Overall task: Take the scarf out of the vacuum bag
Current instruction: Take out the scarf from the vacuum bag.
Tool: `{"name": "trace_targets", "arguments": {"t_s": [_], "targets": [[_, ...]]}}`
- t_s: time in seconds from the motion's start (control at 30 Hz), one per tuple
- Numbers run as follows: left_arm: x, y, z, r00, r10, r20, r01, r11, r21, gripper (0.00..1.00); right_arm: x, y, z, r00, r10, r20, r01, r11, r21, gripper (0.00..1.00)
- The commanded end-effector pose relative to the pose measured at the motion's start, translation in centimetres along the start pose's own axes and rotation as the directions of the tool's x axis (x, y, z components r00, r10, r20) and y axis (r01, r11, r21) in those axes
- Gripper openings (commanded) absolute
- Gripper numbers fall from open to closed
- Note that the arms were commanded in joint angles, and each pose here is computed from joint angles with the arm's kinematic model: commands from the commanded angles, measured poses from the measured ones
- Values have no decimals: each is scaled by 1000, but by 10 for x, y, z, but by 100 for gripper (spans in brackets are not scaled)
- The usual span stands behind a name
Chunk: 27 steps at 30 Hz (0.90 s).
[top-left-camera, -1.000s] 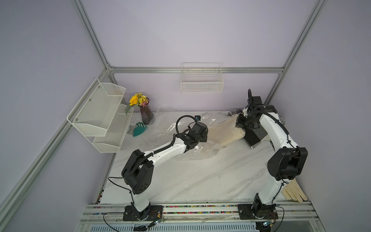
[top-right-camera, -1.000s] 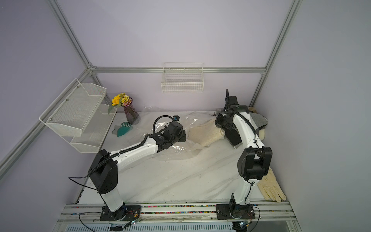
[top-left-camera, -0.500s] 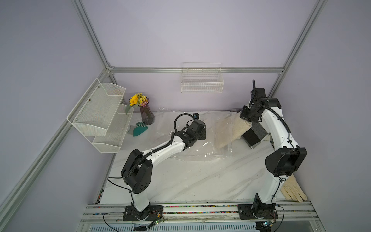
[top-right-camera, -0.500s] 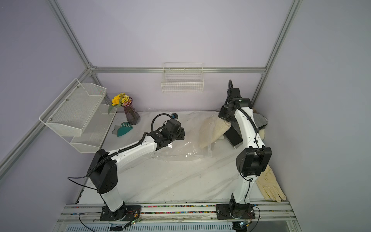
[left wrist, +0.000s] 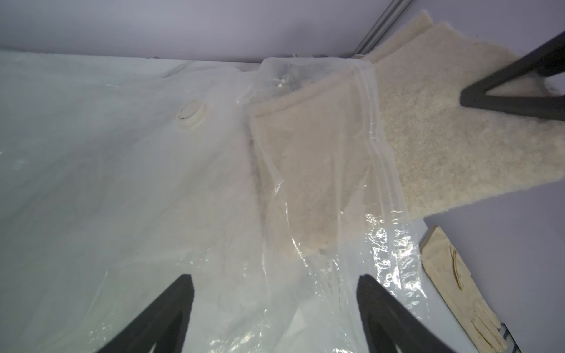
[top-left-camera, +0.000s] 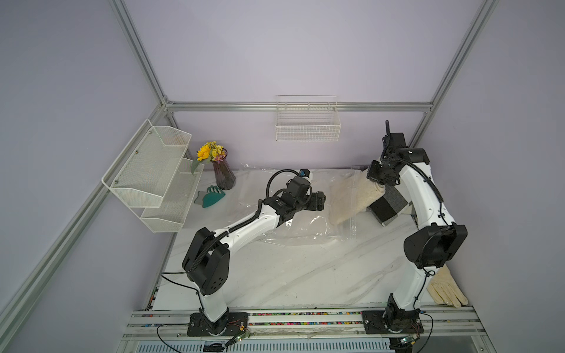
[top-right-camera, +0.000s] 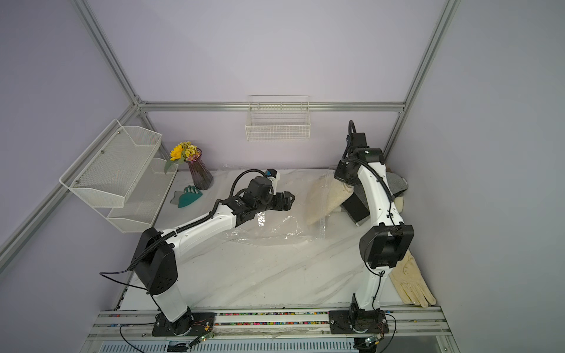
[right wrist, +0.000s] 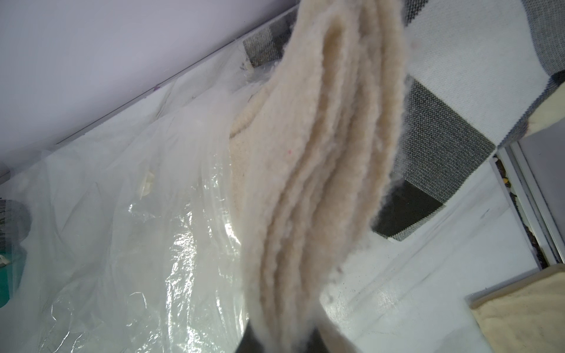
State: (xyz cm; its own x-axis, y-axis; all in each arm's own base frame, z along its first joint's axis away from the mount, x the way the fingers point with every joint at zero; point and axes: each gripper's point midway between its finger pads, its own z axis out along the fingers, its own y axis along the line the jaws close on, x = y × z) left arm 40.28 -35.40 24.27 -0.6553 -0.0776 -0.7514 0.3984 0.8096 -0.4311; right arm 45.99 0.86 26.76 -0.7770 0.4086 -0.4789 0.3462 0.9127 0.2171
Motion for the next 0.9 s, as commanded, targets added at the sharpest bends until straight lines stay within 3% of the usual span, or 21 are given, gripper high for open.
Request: {"name": "trace_targets", "arguments": {"t_s": [0.0,0.07,0.17,0.37,0.87], "targets": [[-15,-40,-12,999,40,9,-41,987,158,95,-15,0,-11,999,-12,49,12,1000,4,0],[-11,-51,-13,999,54,-4,-52,979,195,100,-15,1,-11,999,-13,48,13,1000,0,0],[-4,-72,-14,996,84,-34,-73,967,244,100,-15,3,-8,999,-14,34,15,1000,-4,0],[20,-92,-11,984,144,-106,-121,972,200,100,-17,4,-5,999,-27,42,27,1000,-6,0],[65,8,42,987,61,-146,-65,998,-22,100,-26,10,-24,992,-64,106,69,997,-41,0]]}}
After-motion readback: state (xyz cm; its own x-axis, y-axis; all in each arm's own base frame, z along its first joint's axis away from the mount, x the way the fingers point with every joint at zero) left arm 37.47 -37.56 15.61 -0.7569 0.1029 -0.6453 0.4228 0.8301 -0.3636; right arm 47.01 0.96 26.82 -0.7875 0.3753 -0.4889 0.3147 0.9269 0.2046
